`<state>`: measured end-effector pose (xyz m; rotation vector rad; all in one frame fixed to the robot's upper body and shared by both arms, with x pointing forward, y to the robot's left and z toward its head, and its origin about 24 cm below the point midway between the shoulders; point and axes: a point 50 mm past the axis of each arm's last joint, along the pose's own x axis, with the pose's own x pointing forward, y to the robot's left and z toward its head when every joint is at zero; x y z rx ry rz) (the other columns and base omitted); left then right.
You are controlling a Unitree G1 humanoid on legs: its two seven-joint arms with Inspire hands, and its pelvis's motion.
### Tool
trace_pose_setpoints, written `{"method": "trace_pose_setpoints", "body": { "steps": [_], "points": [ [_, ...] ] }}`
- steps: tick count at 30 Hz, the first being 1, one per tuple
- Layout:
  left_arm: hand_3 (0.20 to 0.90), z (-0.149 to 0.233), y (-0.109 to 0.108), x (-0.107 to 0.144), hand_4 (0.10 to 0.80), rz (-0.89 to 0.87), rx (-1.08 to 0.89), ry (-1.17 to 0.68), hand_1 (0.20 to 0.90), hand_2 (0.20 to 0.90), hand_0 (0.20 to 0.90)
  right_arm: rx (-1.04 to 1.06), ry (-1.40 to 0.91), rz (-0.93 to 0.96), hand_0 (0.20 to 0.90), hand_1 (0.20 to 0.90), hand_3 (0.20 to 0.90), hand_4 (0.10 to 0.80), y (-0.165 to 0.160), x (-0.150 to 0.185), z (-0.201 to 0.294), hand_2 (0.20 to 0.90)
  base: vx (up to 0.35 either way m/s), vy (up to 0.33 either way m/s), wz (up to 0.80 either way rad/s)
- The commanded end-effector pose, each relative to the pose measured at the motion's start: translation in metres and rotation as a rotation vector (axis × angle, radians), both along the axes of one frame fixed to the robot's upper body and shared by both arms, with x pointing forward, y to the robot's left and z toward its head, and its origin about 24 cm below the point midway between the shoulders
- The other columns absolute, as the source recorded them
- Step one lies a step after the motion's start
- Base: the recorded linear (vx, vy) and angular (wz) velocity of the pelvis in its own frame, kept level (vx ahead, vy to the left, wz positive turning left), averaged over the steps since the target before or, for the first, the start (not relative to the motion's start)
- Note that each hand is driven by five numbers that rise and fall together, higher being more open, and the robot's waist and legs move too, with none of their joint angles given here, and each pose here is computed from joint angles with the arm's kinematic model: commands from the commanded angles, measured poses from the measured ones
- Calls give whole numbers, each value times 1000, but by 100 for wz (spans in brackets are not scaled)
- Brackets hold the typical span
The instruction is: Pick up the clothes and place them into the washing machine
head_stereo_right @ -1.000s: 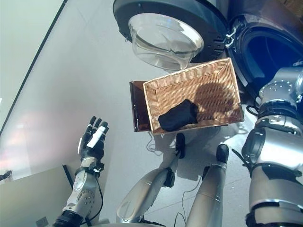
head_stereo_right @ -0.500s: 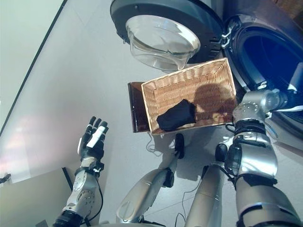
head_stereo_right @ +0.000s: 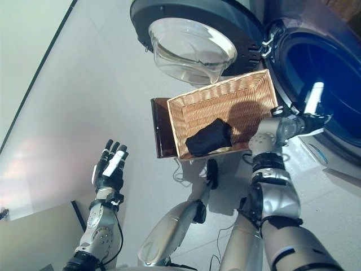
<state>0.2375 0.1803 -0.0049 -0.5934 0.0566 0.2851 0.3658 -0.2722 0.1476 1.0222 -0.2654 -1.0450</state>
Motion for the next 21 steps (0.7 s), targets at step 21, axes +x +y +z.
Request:
{"method": "trace_pose_setpoints", "body": {
  "steps": [21],
  "points": [
    [900, 38, 41, 1, 800, 208, 111, -200, 900, 900, 900, -1496, 503, 122, 900, 900, 900, 800, 42, 1, 27, 900, -2, -5, 0]
  ]
}}
